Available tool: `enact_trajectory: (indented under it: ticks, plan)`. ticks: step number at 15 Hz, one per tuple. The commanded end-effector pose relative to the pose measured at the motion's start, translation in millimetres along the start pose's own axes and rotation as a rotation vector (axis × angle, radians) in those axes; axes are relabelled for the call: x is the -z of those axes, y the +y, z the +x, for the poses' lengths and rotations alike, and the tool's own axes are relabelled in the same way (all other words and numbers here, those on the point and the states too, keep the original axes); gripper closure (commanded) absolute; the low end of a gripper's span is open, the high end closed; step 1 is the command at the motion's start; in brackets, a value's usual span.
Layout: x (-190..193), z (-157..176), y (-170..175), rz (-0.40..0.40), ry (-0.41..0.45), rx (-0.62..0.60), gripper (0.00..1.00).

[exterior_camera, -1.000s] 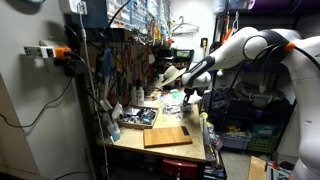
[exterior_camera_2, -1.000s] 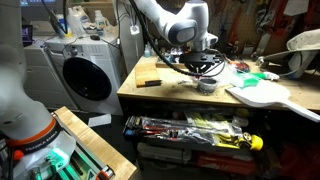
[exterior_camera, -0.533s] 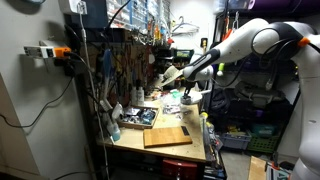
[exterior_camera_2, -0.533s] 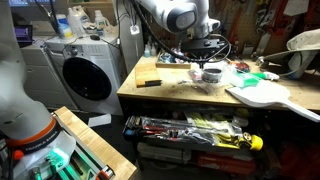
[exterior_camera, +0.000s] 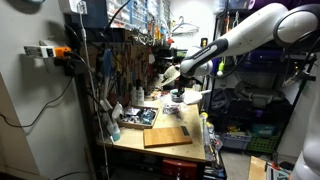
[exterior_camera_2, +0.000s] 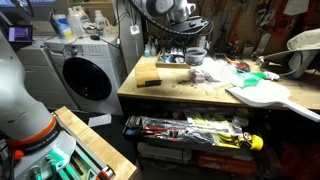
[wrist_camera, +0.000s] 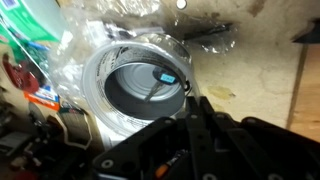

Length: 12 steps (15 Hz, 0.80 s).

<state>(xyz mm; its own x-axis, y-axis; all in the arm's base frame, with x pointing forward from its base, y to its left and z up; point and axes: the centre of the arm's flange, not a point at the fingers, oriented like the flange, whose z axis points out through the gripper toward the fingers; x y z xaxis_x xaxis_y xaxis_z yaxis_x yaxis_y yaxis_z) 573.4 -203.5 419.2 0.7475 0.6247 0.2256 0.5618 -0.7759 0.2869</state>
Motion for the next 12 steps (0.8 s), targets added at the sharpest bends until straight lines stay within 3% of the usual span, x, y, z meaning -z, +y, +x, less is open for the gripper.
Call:
enact_trajectory:
  ticks: [1,5,11,12]
  plan:
    - [30.2,14.4,-62.9,0.008,0.044,0.196,0.99]
    - [53.2,28.6,-119.2,0.092,0.088,0.366,0.99]
    - [79.5,21.2,-177.5,0.255,0.194,0.555,0.99]
    - [60.1,44.9,-161.1,0.207,0.148,0.496,0.94]
